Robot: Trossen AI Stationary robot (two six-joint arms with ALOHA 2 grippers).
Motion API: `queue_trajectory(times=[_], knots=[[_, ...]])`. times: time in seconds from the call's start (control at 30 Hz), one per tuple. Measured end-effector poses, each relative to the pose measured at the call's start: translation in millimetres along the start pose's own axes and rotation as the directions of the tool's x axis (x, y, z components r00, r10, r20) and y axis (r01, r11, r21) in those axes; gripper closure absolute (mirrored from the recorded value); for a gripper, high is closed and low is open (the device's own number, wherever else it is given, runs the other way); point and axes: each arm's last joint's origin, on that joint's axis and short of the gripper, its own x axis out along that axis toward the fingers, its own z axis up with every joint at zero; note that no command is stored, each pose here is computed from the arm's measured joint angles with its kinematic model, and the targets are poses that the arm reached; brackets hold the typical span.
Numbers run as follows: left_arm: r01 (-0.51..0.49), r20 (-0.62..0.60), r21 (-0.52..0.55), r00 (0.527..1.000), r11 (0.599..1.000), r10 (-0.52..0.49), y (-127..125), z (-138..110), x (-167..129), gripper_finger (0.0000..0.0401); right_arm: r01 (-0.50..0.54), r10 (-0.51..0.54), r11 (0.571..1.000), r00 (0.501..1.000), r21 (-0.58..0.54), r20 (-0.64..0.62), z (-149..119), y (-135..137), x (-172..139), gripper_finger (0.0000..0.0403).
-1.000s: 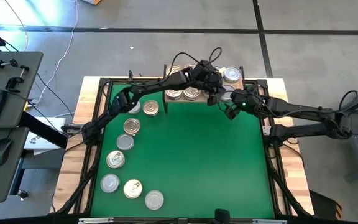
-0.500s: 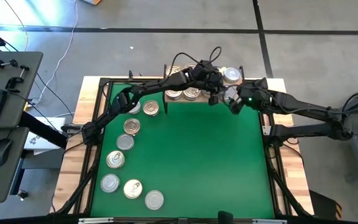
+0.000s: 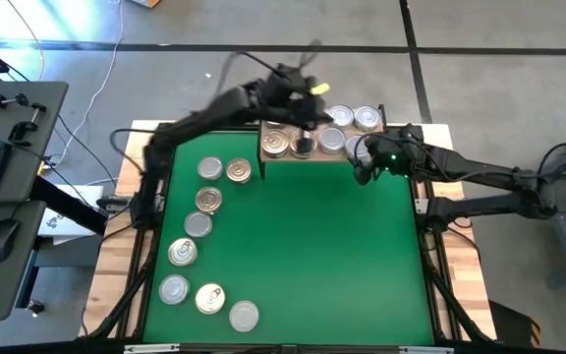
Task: Stack canned seafood by type on shelf
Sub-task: Put the green tuna can on the shelf and aligned with the top right green tuna can, then adjust the bottom left green tuna can on the shelf
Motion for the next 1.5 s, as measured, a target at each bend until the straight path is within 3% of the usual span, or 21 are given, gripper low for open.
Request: queue_trajectory(times=[0.27,0.4,0.53,0.77,1.03,1.27,1.5], knots=[[-0.042,-0.137,-0.11,0.99,0.993,0.026,10.8,0.1,-94.9,0.0401,0.082,-0.08,0.996,0.993,0.023,-0.09,-1.2,-8.9,34.8,0.02],[-0.04,-0.167,-0.152,0.986,0.988,0.014,9.0,-1.1,-122.7,0.0401,0.129,-0.124,0.991,0.987,0.043,-0.1,-0.1,-17.7,42.5,0.0263],[-0.044,-0.152,-0.186,0.988,0.982,0.015,5.0,2.8,-140.8,0.0401,0.142,-0.137,0.989,0.985,0.041,-0.104,0.3,-24.3,41.7,0.0296],[-0.025,-0.112,-0.22,0.994,0.975,0.001,-6.3,11.0,-168.7,0.0401,0.063,-0.063,0.997,0.998,0.041,0.009,9.6,-20.7,29.3,0.0304],[0.035,-0.142,-0.237,0.987,0.971,-0.07,-25.0,12.7,-188.6,0.0401,-0.133,0.128,0.99,0.984,0.041,0.123,22.9,-7.0,39.8,0.0305],[0.048,-0.134,-0.241,0.987,0.969,-0.083,-30.4,15.2,-191.9,0.0401,-0.118,0.115,0.992,0.991,0.036,0.062,18.4,-4.4,70.0,0.0305],[0.0,-0.201,-0.273,0.978,0.962,-0.057,-35.3,2.7,-184.8,0.0401,-0.055,0.054,0.998,0.998,0.041,0.018,14.6,-11.6,68.8,0.0305]])
